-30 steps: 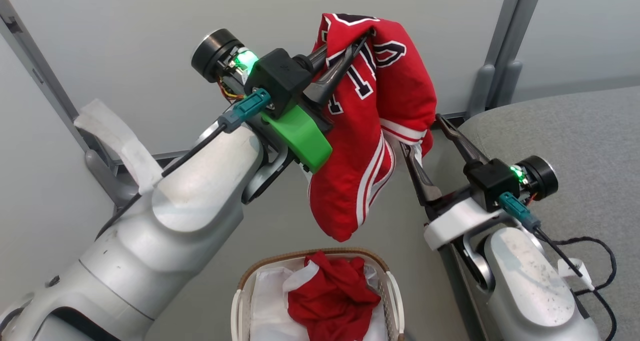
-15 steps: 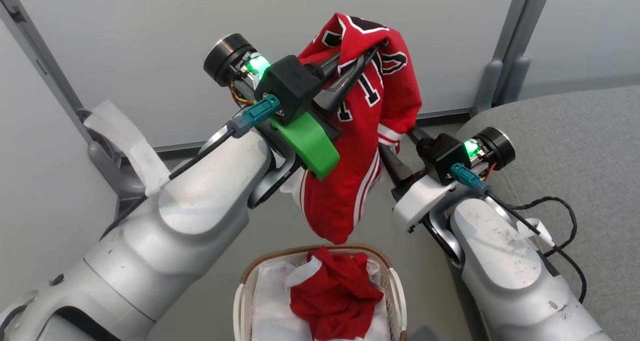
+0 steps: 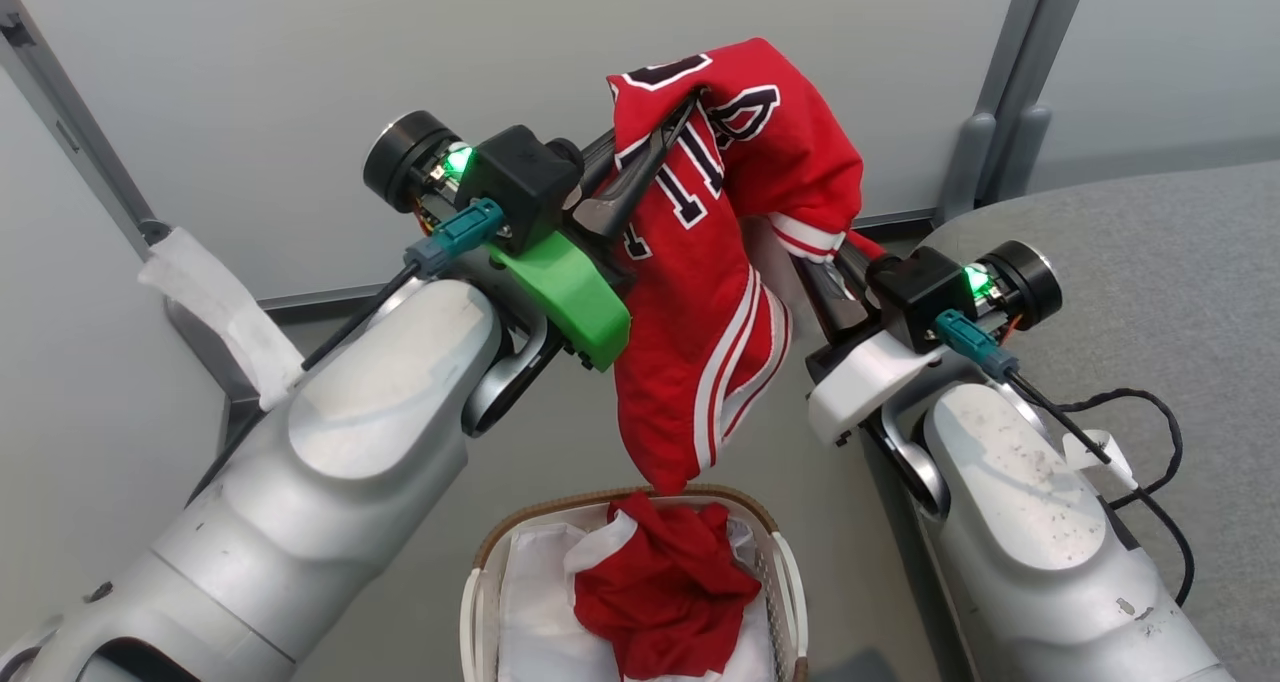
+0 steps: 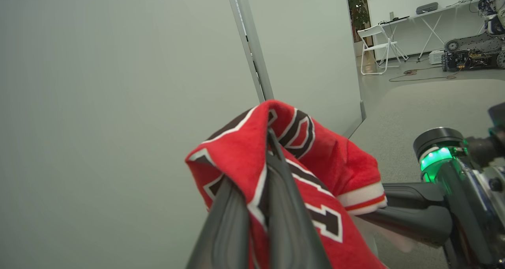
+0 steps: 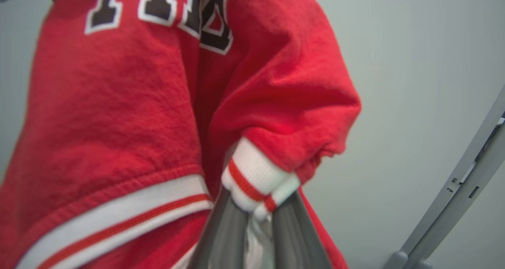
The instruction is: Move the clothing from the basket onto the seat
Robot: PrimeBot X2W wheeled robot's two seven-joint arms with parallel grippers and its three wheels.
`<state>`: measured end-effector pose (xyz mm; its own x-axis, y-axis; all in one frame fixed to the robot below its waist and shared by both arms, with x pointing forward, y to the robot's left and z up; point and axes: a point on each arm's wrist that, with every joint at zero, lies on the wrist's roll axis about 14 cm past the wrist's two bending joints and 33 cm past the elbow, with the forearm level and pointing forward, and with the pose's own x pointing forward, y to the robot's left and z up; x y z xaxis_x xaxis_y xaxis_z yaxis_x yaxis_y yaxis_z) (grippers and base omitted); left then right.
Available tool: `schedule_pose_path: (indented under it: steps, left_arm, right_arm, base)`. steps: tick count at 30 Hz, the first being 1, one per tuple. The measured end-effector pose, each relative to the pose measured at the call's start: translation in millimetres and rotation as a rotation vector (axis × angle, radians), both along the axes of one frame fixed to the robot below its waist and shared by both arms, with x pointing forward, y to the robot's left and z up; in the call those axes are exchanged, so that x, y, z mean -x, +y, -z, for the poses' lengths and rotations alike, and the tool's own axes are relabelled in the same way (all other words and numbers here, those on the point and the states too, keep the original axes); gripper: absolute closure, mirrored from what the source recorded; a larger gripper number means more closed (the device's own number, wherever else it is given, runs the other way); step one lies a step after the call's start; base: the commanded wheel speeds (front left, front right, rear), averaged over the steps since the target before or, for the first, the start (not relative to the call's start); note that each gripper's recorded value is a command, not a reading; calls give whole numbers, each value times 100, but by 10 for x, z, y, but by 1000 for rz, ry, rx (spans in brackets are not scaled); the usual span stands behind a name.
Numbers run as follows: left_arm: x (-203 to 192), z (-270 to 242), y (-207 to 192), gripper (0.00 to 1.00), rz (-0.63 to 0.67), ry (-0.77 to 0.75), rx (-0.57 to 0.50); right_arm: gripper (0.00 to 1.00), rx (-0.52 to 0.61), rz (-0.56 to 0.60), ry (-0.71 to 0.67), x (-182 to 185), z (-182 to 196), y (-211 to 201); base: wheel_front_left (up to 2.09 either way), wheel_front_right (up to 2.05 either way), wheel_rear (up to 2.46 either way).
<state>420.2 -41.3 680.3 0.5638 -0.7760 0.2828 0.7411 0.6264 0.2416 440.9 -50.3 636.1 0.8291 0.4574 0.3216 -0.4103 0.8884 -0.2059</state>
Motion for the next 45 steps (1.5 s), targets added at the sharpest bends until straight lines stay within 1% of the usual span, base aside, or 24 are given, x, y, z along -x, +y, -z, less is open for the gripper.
schedule_pose_path:
  steps: [1,2,3,4,5,12,18,22,26,31,37,45]
  left_arm:
    - [-12,25,11,100,-5,12,6]
    - [-21,43,20,91,-8,23,14]
    - [-29,70,34,73,-13,39,28]
    - [-35,94,47,34,-20,55,45]
    - [-38,118,60,1,-26,73,65]
    - [54,445,74,0,-51,189,147]
    - [198,836,53,0,-67,298,167]
    - [296,1068,35,0,-72,356,162]
    - [369,1258,21,0,-78,386,132]
    - [486,1454,-51,0,-67,441,128]
    - [559,1558,-176,0,-43,458,109]
    - [639,1638,-454,0,31,466,75]
  right_arm:
    - [100,-1,9,-3,-4,-9,-30]
    - [100,-4,17,-6,-9,-18,-60]
    - [100,-7,29,-11,-15,-35,-99]
    - [100,-12,42,-16,-24,-55,-145]
    - [100,-13,54,-20,-29,-66,-183]
    - [100,-33,148,-34,-49,-102,-511]
    - [100,-51,230,-43,-22,-116,-810]
    - [100,-54,278,-46,5,-107,-989]
    - [100,-61,317,-39,36,-72,-1139]
    - [100,-75,365,-28,83,-24,-1319]
    - [100,-77,415,-22,142,13,-1510]
    - [100,-60,527,-12,318,73,-1957]
  base:
    - [0,0,0]
    - [0,0,0]
    - [0,0,0]
    - [0,0,0]
    - [0,0,0]
    - [0,0,0]
    - [0,0,0]
    - [0,0,0]
    - [0,0,0]
    - [0,0,0]
    - [0,0,0]
    - [0,0,0]
